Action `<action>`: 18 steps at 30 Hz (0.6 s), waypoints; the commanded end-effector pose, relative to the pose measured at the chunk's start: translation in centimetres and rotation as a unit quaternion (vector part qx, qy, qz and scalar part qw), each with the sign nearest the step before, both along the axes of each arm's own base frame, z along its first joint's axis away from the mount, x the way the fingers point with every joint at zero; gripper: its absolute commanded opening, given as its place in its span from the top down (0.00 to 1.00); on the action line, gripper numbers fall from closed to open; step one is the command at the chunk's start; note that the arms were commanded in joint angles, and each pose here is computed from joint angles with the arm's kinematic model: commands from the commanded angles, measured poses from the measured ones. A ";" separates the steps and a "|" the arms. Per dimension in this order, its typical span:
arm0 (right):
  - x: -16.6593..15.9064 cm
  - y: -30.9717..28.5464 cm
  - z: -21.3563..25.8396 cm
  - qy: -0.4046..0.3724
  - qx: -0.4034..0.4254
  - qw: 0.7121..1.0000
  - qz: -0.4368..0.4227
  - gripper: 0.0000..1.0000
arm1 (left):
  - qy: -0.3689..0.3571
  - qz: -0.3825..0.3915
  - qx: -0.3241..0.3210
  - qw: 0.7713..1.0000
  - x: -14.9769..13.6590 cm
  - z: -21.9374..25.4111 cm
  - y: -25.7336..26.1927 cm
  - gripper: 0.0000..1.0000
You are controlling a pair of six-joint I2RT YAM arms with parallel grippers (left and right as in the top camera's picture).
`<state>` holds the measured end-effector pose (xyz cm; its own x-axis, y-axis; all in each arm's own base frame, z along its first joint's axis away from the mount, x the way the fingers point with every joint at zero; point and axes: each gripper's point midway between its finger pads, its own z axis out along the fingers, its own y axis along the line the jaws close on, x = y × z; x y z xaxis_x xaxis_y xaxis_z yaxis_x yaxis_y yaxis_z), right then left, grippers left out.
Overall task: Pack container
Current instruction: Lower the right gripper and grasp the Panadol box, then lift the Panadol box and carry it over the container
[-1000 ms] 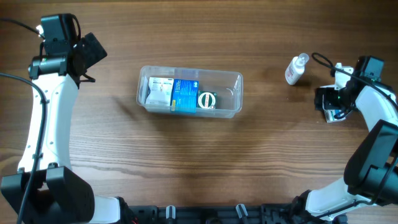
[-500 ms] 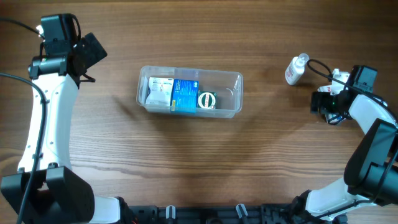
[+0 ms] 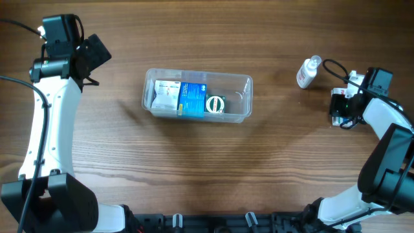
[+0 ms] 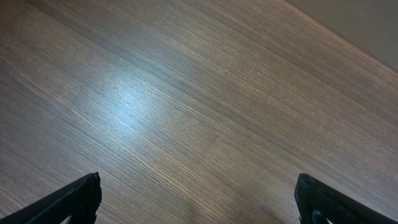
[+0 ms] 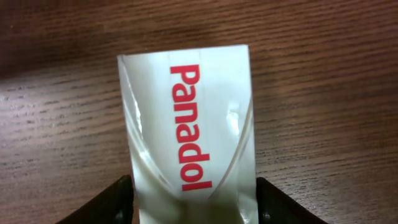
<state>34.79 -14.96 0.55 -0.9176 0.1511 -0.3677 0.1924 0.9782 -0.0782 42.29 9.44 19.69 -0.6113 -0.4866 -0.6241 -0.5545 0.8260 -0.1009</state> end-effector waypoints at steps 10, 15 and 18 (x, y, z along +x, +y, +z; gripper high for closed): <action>1.5 -0.7 8.0 -0.087 -0.006 0.995 -0.050 0.52 | -0.009 0.002 0.005 1.000 0.0 0.8 0.3 0.00; 1.3 -0.1 14.6 -0.171 -0.019 0.984 -0.055 0.55 | -0.009 0.002 0.005 1.000 0.0 0.8 0.3 0.00; 0.7 1.7 18.4 -0.216 -0.010 0.975 -0.051 0.56 | -0.009 0.002 0.005 1.000 0.0 0.8 0.3 0.00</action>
<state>35.27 -14.93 14.40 -0.7376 0.2204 -0.6383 0.3205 0.9463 -0.0436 42.29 9.44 19.69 -0.6111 -0.4869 -0.6241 -0.5547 0.8259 -0.1011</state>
